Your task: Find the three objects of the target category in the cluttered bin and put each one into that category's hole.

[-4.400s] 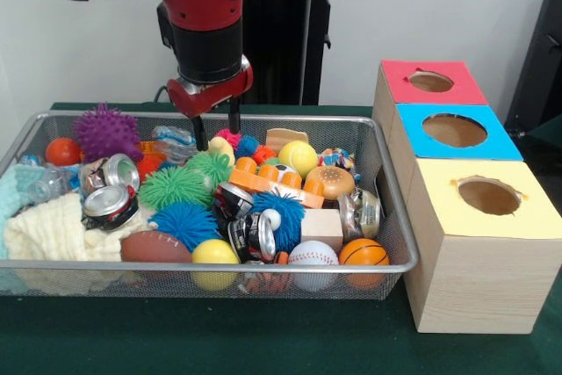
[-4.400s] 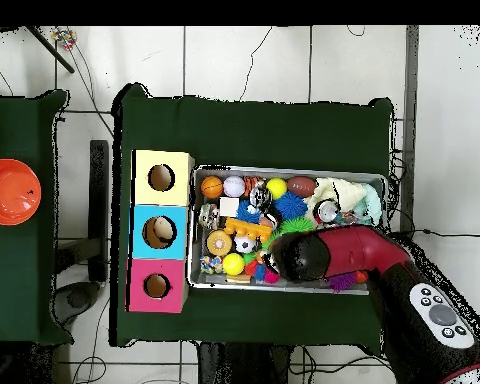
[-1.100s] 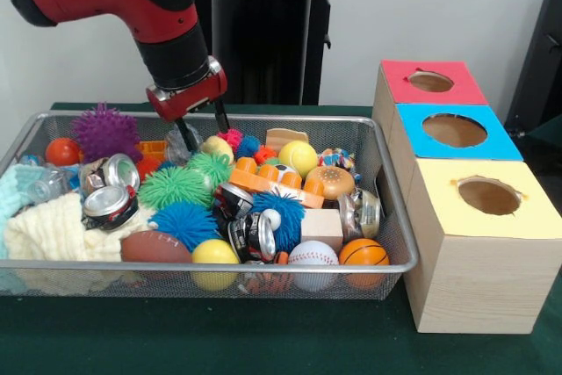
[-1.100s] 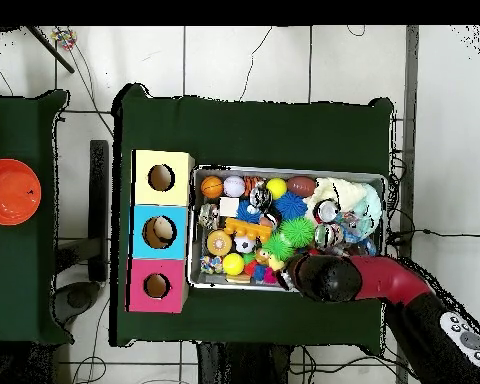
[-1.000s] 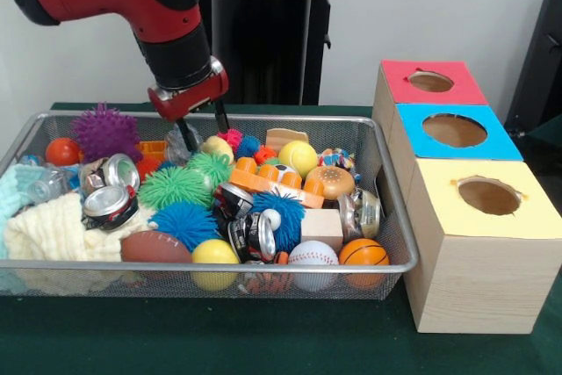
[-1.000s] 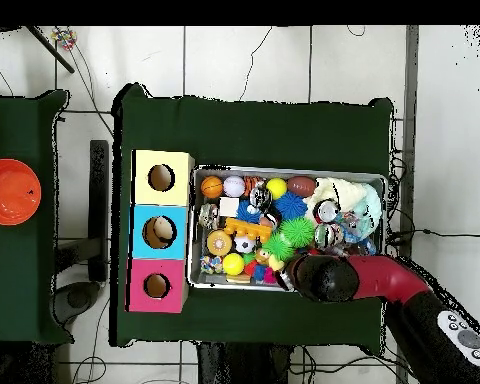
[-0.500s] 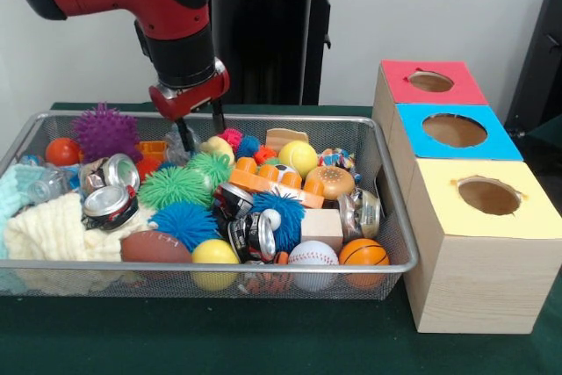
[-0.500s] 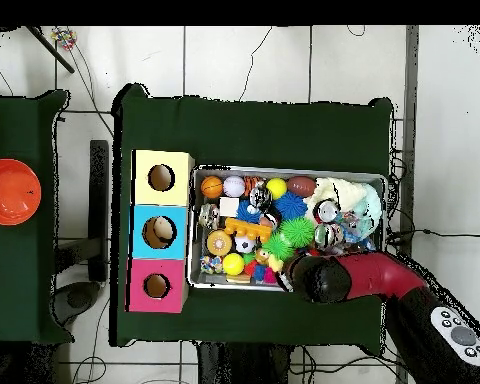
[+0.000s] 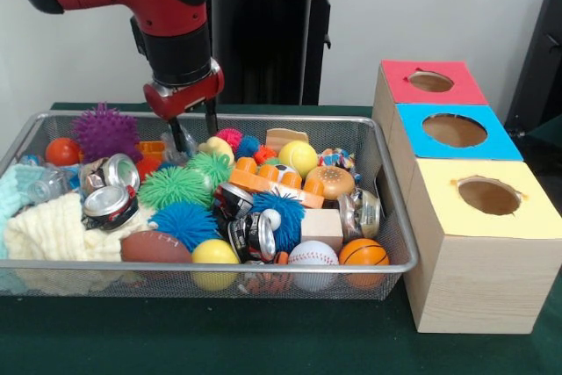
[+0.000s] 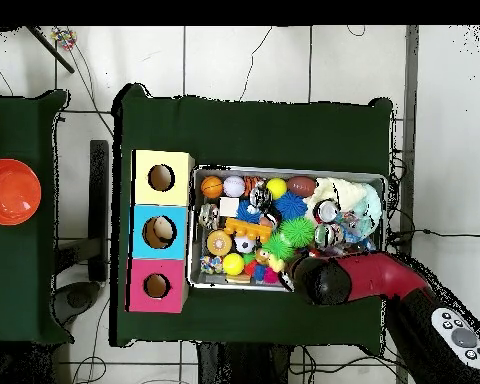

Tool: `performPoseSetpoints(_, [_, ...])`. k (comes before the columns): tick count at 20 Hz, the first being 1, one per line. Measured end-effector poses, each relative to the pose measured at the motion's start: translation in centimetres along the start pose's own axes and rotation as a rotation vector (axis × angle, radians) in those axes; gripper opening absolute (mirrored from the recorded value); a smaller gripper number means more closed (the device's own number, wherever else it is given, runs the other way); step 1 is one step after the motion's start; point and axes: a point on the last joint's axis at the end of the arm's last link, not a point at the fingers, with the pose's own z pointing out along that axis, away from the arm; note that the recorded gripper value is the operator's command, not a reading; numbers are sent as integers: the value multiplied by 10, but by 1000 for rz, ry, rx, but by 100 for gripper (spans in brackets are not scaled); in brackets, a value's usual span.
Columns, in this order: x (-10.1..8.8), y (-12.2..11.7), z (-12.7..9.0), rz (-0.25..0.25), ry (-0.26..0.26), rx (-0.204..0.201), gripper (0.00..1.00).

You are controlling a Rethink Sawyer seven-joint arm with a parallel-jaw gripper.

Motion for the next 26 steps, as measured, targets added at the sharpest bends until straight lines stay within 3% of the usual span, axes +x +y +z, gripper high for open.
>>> performPoseSetpoints(14, [12, -10, 2, 26, -32, 56, 100])
performPoseSetpoints(26, [12, -13, 3, 12, 11, 107, 100])
